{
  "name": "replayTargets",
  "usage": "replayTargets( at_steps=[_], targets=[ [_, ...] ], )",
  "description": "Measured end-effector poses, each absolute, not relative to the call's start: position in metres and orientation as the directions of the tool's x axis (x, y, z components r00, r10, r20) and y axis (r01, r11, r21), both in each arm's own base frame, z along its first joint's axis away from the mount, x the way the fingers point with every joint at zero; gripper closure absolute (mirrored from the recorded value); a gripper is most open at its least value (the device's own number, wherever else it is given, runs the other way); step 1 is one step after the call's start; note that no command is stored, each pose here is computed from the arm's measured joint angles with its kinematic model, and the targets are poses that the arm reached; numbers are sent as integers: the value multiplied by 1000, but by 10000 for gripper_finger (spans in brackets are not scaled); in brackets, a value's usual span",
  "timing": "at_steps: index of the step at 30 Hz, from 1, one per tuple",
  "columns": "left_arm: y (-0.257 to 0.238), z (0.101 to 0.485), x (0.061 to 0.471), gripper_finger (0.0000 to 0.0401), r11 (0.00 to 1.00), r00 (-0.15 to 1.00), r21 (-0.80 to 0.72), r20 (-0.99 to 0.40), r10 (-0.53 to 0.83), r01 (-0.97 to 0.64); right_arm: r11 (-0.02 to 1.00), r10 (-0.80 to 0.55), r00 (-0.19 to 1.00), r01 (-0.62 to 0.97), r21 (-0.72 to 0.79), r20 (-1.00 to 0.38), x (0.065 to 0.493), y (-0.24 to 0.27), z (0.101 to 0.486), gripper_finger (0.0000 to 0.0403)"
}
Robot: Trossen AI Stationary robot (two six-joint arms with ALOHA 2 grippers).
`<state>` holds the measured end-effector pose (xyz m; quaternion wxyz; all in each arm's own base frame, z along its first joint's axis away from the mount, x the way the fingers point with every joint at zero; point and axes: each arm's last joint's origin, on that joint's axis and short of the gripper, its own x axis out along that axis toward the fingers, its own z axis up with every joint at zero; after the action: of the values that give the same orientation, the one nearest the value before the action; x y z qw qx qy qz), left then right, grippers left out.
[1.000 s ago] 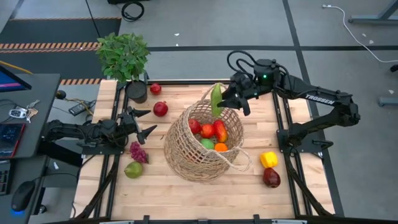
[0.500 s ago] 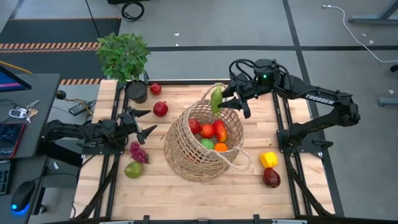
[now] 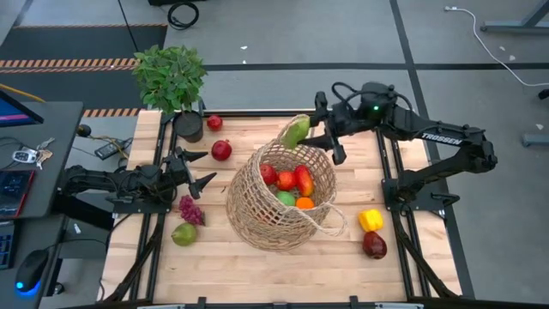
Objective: Build produce basket
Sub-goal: Put the green cucumber into the brown basket
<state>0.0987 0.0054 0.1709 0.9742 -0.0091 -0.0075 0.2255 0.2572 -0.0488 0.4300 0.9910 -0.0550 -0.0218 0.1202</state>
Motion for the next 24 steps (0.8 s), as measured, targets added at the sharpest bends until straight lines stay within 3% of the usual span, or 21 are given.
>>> replayTargets(
  at_steps=[3,6,11,19,24],
  targets=[
    [5,171,99,3,898,898,-21,10,440,-439,973,230,960,-226,-42,159,256,-49,443,230],
    [5,171,99,3,898,898,-21,10,440,-440,965,136,943,-196,177,304,254,-51,457,230],
    [5,171,99,3,898,898,-21,10,440,-440,774,-96,852,-261,577,514,245,-61,476,230],
    [5,171,99,3,898,898,-21,10,440,-439,545,-400,636,-413,730,659,229,-75,491,230],
    [5,171,99,3,898,898,-21,10,440,-440,509,-487,582,-416,753,651,227,-77,491,230]
  ],
)
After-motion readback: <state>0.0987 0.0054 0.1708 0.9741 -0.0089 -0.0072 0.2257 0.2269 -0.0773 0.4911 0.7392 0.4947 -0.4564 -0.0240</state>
